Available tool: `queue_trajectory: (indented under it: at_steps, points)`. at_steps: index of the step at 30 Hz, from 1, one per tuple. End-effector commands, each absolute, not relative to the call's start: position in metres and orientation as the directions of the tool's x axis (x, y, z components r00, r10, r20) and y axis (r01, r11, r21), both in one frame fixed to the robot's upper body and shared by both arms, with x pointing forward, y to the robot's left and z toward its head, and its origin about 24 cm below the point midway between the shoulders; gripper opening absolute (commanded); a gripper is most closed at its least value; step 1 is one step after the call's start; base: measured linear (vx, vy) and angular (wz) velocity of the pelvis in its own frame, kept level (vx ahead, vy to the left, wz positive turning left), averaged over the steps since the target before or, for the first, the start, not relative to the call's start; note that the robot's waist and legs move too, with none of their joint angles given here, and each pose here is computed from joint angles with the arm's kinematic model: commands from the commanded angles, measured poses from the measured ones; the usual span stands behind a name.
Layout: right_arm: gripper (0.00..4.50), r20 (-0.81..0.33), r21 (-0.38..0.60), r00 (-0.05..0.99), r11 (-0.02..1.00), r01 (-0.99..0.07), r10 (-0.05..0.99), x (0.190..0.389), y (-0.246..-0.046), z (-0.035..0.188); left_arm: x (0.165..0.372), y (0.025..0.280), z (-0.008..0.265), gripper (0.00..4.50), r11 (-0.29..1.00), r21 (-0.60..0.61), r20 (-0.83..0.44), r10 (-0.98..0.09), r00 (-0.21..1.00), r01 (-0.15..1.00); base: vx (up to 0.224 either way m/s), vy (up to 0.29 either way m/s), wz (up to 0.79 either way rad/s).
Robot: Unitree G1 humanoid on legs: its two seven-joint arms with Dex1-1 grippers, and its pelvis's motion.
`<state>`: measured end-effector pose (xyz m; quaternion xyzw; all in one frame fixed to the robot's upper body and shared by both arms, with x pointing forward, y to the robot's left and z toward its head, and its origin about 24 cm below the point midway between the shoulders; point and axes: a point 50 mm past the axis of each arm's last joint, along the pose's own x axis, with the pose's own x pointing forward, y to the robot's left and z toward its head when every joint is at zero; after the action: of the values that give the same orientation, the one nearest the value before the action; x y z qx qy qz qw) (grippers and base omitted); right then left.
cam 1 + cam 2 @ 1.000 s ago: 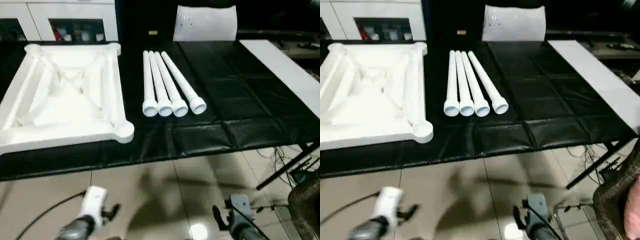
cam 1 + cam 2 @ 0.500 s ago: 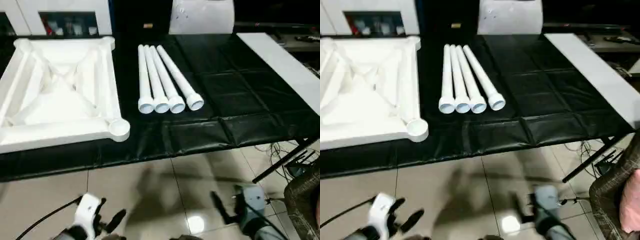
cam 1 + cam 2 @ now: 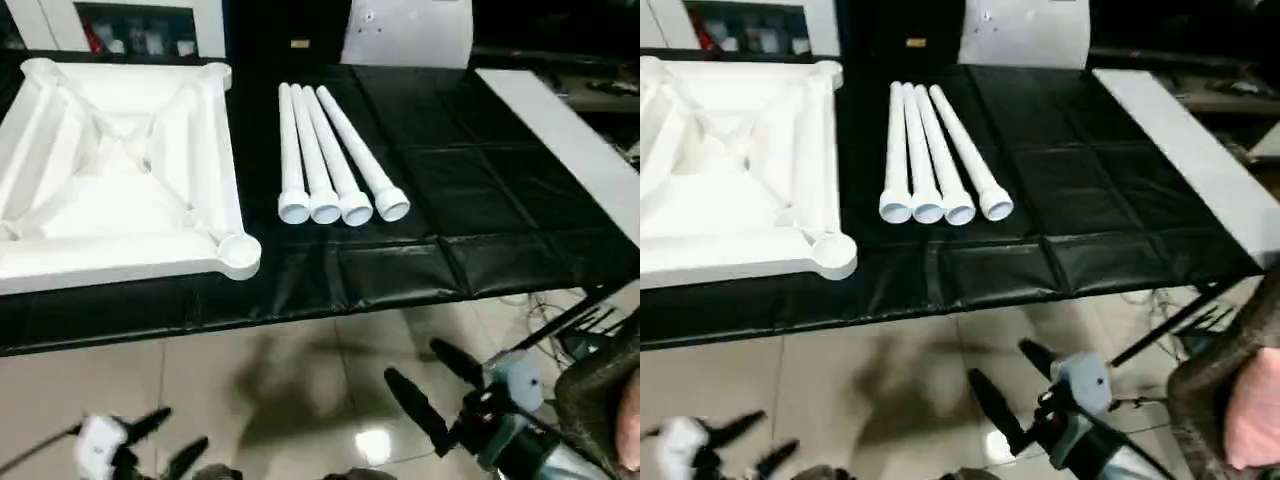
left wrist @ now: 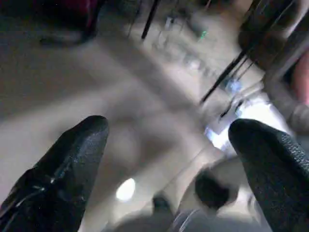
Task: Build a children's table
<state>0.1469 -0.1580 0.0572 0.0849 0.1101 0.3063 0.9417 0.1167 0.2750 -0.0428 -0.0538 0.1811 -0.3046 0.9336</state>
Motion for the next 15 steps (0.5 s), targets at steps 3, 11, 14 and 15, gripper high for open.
queue_trajectory:
  at_steps: [3,11,14,15]
  points:
    - [4.50,-0.087,0.216,0.807,0.802,-0.557,0.584,0.158,-0.163,0.081,0.111,0.279,-0.024,4.47,0.763,-0.185,-0.221,-0.647,0.730,0.620,0.000,0.000,0.00]
    - [4.50,-0.092,0.179,0.826,0.825,-0.536,0.556,0.171,-0.161,0.084,0.094,0.305,-0.031,4.47,0.705,-0.185,-0.292,-0.705,0.646,0.685,0.000,0.000,0.00]
    - [4.50,-0.078,0.173,0.837,0.834,-0.523,0.541,0.176,-0.160,0.087,0.093,0.311,-0.029,4.47,0.693,-0.202,-0.279,-0.718,0.637,0.693,0.000,0.000,0.00]
    - [4.50,-0.075,0.173,0.840,0.837,-0.519,0.537,0.177,-0.160,0.088,0.093,0.312,-0.028,4.47,0.691,-0.202,-0.274,-0.720,0.637,0.694,0.000,0.000,0.00]
